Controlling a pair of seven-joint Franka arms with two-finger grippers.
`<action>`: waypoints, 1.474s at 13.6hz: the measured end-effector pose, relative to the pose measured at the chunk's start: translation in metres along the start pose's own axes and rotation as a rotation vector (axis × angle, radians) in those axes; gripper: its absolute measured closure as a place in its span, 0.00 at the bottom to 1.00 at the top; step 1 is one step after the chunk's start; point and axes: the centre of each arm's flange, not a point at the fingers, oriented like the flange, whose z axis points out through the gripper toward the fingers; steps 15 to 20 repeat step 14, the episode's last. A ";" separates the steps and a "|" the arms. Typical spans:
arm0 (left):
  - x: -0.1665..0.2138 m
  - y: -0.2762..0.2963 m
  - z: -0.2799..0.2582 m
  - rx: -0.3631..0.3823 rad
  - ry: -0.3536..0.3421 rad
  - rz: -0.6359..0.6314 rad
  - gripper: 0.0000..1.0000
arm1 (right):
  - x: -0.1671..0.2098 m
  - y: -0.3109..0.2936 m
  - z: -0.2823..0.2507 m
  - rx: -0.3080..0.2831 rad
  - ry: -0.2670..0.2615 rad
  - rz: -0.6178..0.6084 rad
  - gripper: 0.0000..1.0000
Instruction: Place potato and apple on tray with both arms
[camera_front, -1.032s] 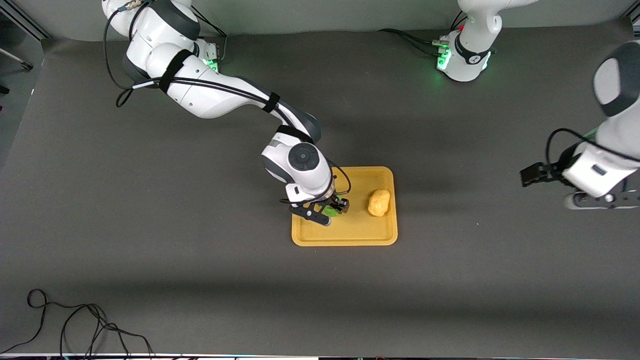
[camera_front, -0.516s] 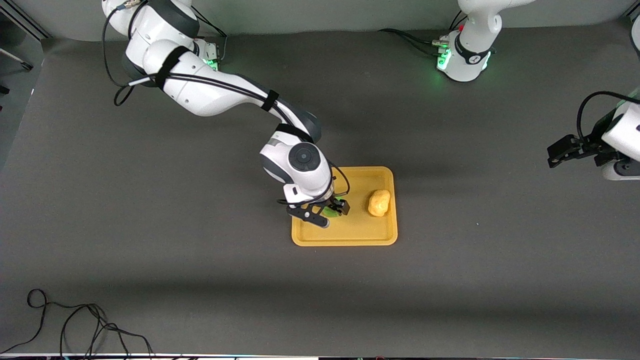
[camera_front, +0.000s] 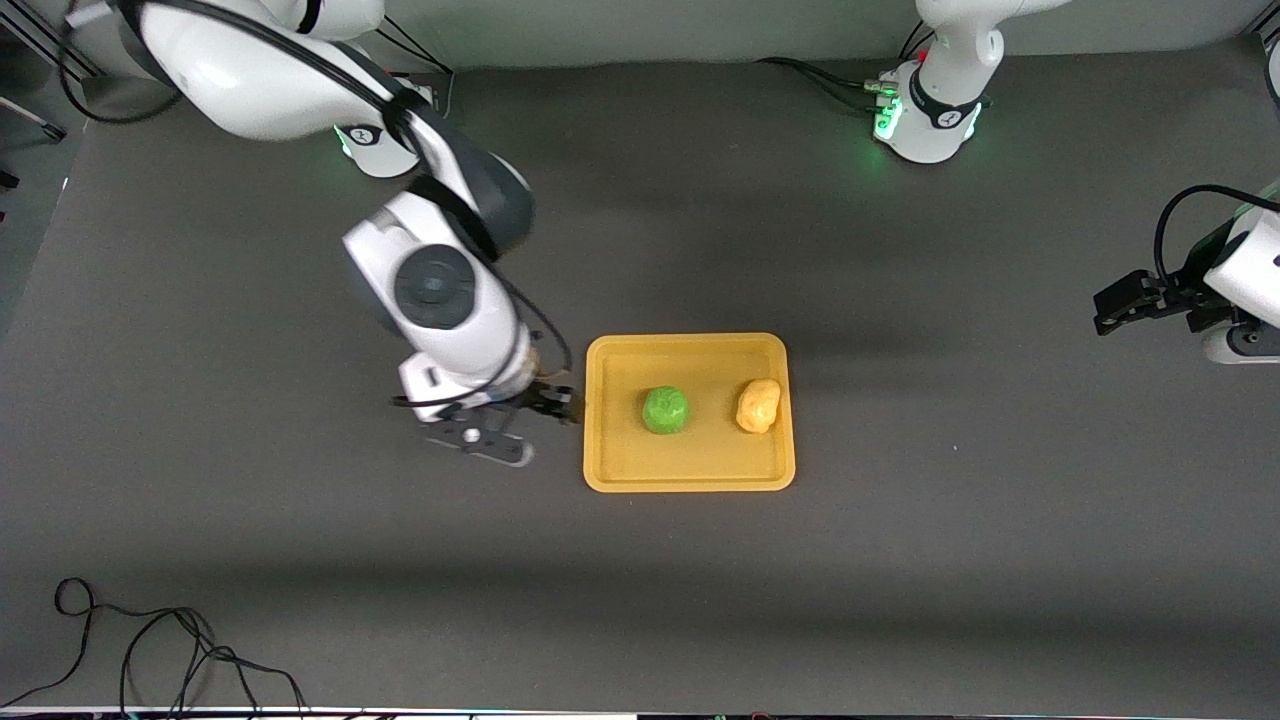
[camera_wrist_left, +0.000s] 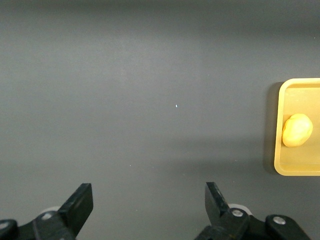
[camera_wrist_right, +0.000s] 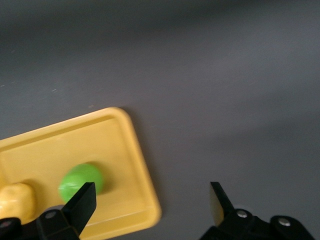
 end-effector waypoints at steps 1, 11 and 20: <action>0.000 0.000 0.000 0.000 -0.001 0.001 0.00 | 0.007 0.029 -0.011 -0.028 0.016 -0.030 0.00; 0.000 0.003 -0.003 0.000 0.004 0.005 0.00 | 0.036 0.329 -0.108 -0.014 -0.022 -0.062 0.00; 0.000 0.002 -0.003 0.000 0.005 0.005 0.00 | 0.033 0.355 -0.117 -0.009 -0.023 -0.079 0.00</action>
